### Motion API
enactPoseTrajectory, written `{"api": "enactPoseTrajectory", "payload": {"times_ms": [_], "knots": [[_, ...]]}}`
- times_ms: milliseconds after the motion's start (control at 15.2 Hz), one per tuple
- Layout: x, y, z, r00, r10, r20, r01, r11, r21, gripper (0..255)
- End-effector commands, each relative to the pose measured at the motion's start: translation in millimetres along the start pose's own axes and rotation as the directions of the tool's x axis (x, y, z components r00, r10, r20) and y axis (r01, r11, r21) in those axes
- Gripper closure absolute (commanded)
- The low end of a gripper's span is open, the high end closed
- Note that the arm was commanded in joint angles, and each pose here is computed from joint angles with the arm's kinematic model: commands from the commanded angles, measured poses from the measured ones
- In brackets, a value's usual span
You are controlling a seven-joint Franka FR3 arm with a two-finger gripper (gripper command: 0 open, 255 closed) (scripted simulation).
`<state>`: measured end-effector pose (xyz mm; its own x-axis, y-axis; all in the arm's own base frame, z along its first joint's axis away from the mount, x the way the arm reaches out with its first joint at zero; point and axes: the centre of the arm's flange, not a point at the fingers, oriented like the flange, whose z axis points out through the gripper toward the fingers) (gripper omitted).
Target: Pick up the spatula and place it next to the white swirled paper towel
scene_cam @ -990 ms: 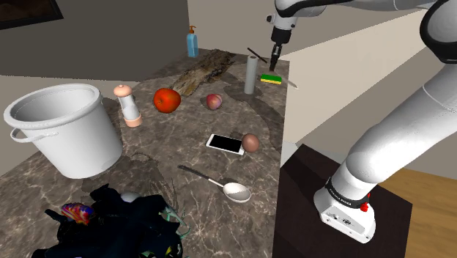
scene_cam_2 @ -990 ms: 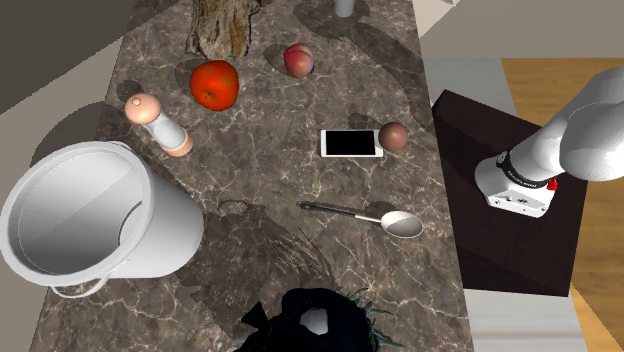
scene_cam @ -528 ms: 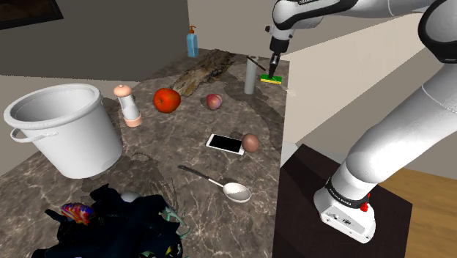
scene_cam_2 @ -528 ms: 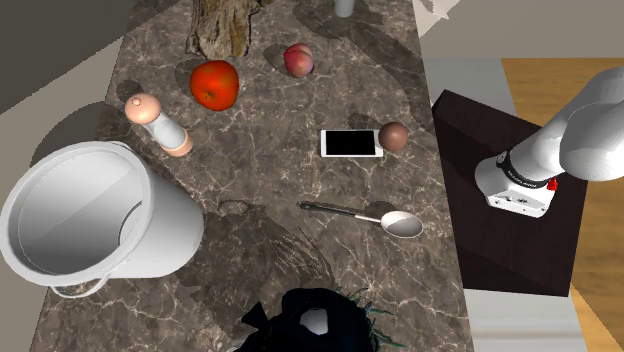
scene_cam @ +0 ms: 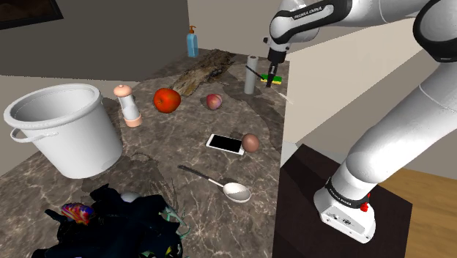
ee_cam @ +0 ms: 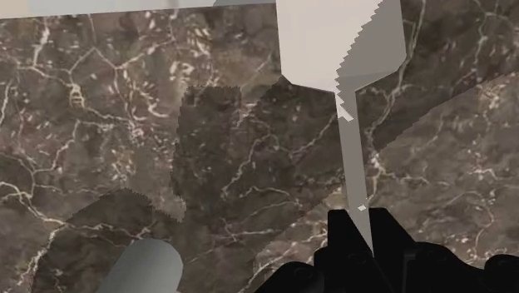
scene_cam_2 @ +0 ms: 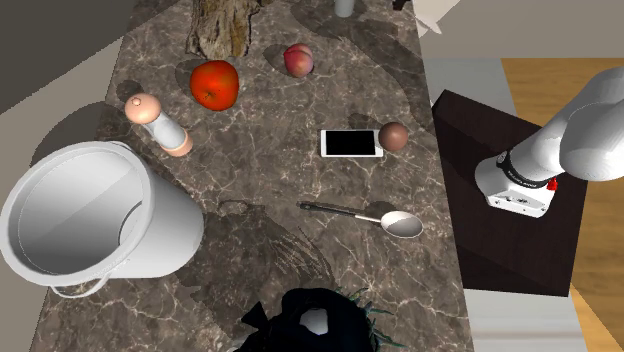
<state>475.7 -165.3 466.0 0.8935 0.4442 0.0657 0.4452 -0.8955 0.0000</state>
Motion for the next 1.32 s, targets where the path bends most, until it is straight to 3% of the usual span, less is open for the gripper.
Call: {"api": "enactPoseTrajectory", "payload": {"times_ms": [0, 1254], "knots": [[-1, 1, 10, 1.0, 0.0, -0.001, 0.0, 1.0, -0.001, 255], [-8, 1, 110, 1.0, 0.0, -0.001, 0.0, 1.0, -0.001, 255]]}}
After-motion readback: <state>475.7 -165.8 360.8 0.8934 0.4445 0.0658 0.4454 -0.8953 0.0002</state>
